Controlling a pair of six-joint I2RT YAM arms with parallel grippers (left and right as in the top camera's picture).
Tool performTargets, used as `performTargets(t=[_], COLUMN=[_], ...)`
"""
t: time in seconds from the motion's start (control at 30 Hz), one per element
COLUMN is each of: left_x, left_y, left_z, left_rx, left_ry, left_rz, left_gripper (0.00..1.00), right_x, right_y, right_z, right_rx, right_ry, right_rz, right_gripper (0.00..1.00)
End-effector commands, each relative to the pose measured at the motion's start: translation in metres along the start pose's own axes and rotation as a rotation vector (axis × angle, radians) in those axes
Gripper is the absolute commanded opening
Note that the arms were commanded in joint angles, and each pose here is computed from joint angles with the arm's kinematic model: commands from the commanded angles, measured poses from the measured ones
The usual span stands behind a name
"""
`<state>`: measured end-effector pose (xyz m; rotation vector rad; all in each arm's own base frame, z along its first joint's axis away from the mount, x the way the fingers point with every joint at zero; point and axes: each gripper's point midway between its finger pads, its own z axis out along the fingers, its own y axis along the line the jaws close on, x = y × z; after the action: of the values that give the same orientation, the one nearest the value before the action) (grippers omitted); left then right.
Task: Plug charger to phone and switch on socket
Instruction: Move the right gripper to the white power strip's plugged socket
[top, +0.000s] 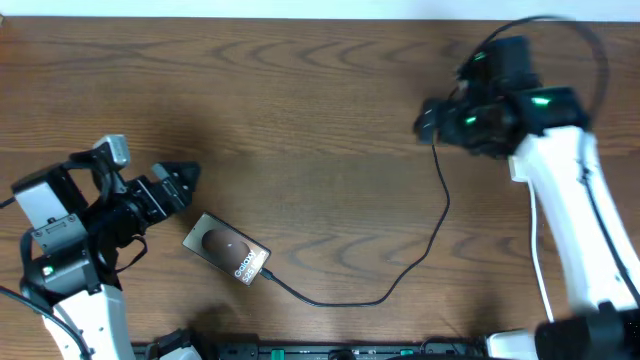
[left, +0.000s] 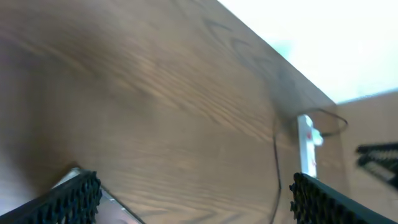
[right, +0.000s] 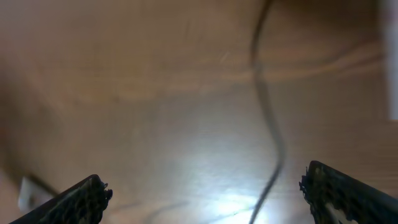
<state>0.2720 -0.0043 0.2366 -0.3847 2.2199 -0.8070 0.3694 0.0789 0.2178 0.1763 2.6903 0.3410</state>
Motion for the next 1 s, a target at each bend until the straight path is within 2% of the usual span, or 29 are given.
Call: performTargets(t=[0.0, 0.13, 0.27, 0.4, 0.53, 0.63, 0.77, 0.97], left_x=[0.002, 0.006, 0.005, 0.003, 0.0, 0.0, -0.001, -0.006], left_y=[-0.031, -0.048, -0.068, -0.087, -0.097, -0.098, -0.097, -0.089], left_z=[-0.002, 0.003, 0.009, 0.012, 0.013, 0.013, 0.013, 0.016], left_rx=[0.107, 0.155, 0.212, 0.265, 0.293, 0.297, 0.289, 0.236], left_ry=[0.007, 0.019, 0.014, -0.003, -0.015, -0.018, -0.021, -0.041], left_rz=[0.107, 0.178, 0.265, 0.335, 0.343, 0.35, 0.349, 0.346], left_gripper=[0.96, 0.96, 0.96, 0.96, 0.96, 0.96, 0.96, 0.96], right_x=[-0.031, -0.048, -0.049, -0.054, -0.063, -0.066, -0.058, -0.058], right_y=[-0.033, -0.076, -0.118, -0.144, -0.168, -0.182, -0.207, -0.213], right_z=[-0.057, -0.098, -0.117, -0.109, -0.09, -0.072, -0.037, 0.011], right_rx=[0.158, 0.317, 0.36, 0.223, 0.023, -0.114, -0.155, -0.251], right_ry=[-0.203, -0.351, -0.374, -0.338, -0.308, -0.276, -0.181, -0.115], right_rz=[0.012, 0.082, 0.152, 0.169, 0.205, 0.162, 0.141, 0.103], right_gripper=[0.99, 0.99, 0.99, 0.99, 0.99, 0.99, 0.99, 0.99])
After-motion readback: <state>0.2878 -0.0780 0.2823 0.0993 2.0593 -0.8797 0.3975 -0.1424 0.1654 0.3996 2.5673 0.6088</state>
